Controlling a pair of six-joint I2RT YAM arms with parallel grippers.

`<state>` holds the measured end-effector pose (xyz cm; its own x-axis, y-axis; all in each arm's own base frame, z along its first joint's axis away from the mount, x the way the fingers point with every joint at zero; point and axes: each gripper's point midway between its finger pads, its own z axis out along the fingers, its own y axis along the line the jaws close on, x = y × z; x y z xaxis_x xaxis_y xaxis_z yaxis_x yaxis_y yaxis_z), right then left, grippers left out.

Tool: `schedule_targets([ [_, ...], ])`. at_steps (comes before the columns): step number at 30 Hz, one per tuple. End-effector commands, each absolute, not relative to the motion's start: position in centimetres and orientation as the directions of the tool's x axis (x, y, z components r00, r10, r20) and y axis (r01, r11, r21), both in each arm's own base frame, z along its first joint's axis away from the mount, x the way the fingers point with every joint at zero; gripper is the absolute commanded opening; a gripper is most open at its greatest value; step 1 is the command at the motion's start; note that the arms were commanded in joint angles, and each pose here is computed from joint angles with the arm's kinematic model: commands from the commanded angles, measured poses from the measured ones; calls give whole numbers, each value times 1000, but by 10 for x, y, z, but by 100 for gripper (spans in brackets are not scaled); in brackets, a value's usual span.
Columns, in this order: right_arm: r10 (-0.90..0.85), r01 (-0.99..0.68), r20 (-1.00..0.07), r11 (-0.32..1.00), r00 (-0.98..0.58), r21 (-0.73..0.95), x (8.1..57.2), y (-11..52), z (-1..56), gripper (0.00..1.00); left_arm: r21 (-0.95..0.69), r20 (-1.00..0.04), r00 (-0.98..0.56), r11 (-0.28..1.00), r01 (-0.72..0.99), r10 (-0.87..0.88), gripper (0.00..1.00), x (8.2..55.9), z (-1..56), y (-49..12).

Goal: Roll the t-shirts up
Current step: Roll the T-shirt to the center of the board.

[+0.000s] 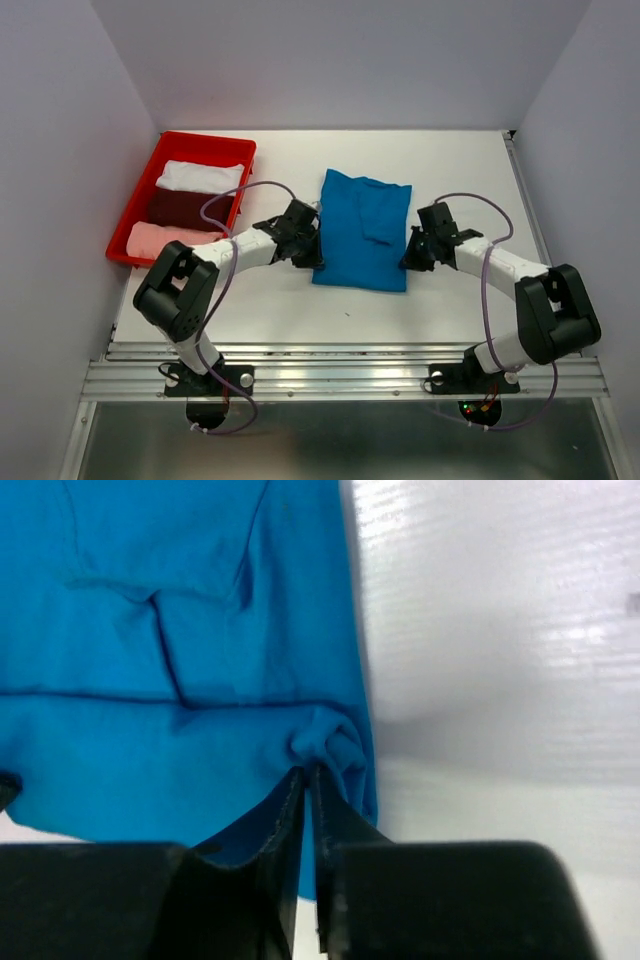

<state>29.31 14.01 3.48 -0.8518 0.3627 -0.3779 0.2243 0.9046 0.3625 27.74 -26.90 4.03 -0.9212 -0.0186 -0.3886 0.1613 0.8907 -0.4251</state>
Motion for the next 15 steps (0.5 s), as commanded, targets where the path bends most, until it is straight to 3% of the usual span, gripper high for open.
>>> schedule_targets([
  [1, 359, 225, -466, 921, -809, 319, 290, 124, 67, 26, -429, -458, -886, 891, 152, -70, 27, 276, 80, -258],
  [2, 364, 224, -482, 919, -797, 324, 291, 123, 74, 31, -426, -463, -883, 892, 151, -72, 27, 274, 83, -255],
  [3, 367, 225, -494, 919, -788, 324, 291, 121, 80, 41, -413, -457, -887, 900, 138, -74, 36, 271, 81, -250],
  [6, 376, 224, -498, 914, -781, 338, 285, 120, 88, 52, -410, -447, -890, 906, 109, -95, 45, 262, 81, -241],
  [11, 410, 226, -416, 877, -812, 424, 262, 133, 76, 58, -453, -417, -899, 888, 81, -131, 61, 245, 68, -237],
  [15, 442, 217, -356, 825, -823, 522, 246, 148, 65, 59, -479, -399, -906, 875, 71, -145, 61, 238, 57, -238],
])
